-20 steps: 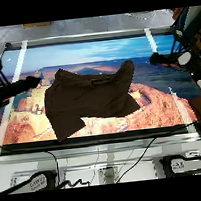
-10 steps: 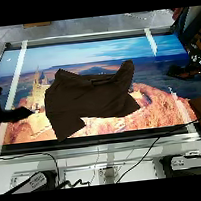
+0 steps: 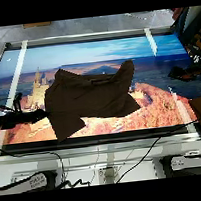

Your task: Fold the clothes and pants, and hang the long-sleeved shirts on hangers.

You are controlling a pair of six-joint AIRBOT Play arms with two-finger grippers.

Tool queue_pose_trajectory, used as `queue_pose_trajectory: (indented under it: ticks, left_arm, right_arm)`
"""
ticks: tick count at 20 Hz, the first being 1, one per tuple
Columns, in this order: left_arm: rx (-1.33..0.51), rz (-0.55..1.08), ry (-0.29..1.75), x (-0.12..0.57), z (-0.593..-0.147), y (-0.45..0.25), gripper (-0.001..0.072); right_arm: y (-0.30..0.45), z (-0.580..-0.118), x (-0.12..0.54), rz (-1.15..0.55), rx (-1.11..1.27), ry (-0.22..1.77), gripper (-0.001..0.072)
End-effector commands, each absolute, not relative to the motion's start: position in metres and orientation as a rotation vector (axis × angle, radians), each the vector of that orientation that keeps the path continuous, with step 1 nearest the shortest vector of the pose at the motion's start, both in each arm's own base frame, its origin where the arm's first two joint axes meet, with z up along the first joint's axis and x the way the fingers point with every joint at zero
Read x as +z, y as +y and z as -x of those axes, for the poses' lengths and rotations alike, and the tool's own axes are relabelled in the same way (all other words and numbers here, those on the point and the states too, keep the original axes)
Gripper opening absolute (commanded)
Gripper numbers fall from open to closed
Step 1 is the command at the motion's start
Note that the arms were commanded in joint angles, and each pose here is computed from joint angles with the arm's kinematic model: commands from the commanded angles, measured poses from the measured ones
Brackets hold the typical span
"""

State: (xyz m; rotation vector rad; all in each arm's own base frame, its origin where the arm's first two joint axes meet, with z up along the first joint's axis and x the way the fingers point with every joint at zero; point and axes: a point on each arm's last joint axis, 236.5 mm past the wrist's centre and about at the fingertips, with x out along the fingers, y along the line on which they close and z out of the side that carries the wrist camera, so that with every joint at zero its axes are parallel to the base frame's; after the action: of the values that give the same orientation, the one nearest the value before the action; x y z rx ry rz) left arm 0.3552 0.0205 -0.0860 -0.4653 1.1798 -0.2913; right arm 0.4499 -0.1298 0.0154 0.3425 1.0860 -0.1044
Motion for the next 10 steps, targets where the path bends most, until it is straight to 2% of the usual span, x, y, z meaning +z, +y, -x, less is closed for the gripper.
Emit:
queue_pose_trajectory:
  ticks: [1, 7, 10]
  left_arm:
    - [-0.222, 0.501, 1.17, -0.105, -0.367, 0.026, 0.0439]
    - [-0.19, 0.521, 1.16, -0.108, -0.368, 0.037, 0.0438]
    - [-0.208, 0.588, 1.164, -0.117, -0.372, 0.026, 0.0438]
  right_arm:
    - [-0.129, -0.448, 0.015, -0.346, -0.102, 1.093, 0.0479]
    - [-0.13, -0.45, 0.016, -0.344, -0.105, 1.084, 0.0479]
    - [-0.129, -0.45, 0.016, -0.349, -0.103, 1.085, 0.0479]
